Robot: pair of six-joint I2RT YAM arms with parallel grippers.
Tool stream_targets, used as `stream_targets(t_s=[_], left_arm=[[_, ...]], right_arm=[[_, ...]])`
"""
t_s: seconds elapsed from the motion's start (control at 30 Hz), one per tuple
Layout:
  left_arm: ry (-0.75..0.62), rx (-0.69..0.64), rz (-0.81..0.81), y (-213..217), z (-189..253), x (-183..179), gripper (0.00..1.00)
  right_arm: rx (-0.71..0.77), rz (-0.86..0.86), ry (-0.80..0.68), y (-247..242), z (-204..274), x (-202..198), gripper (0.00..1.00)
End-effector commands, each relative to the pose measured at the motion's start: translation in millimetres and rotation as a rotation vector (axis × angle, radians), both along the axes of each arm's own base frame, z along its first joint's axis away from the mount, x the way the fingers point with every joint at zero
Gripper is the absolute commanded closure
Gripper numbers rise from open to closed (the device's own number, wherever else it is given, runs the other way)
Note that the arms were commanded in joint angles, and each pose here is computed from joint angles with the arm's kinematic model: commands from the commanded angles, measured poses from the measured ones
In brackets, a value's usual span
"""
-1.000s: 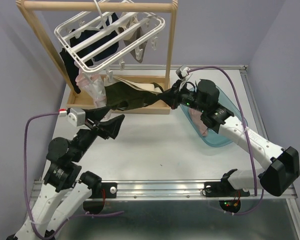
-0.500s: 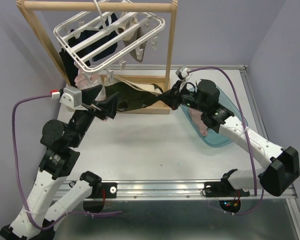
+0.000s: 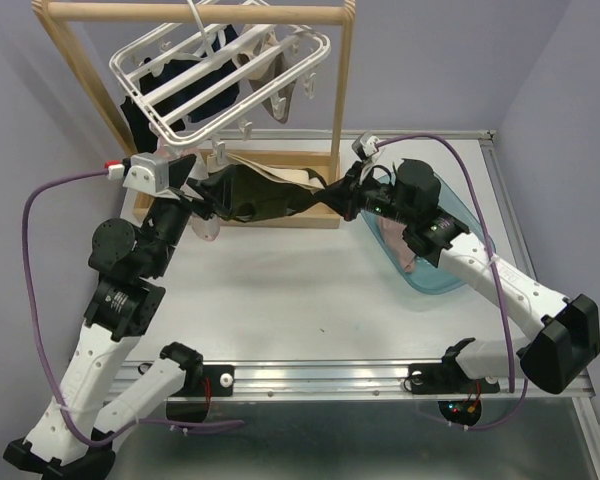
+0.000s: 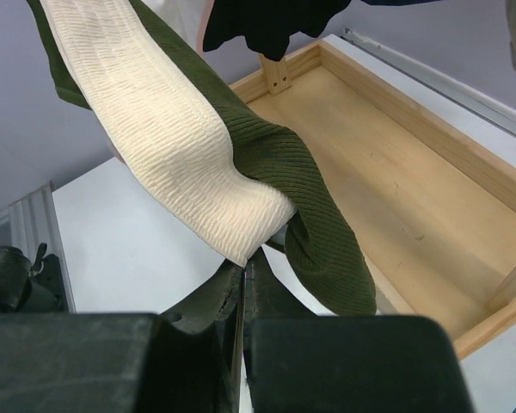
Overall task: Remove the underwear clipped to the hanger
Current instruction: Remove the underwear from the hanger.
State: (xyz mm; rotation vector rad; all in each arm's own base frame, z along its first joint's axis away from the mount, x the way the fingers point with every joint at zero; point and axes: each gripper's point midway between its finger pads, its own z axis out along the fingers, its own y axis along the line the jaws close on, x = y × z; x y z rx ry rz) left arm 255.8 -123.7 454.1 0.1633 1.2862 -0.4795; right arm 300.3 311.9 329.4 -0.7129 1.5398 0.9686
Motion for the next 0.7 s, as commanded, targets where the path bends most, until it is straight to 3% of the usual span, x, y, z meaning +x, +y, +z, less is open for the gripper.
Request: stream_targets(t_s=[0.0,0.3,0.67], left_arm=[[-0.088,-0.023,0.019,8.4,30.5,3.4,0.13],[-0.077,-0.006,-0.091,15.2,28.4,19.2,0.16],[-0.128,0.007,-0.224,-3.0,34.2,10.7,0.18]], right_arm=[[0.044,0.010,-0.081,-4.7,20.2,-5.0,0.99],[0.043,0.021,-0.088,-6.7,21.0,-6.9,0.99],[0.043,0.032,-0.083,-5.0,19.6,-7.5,0.99]])
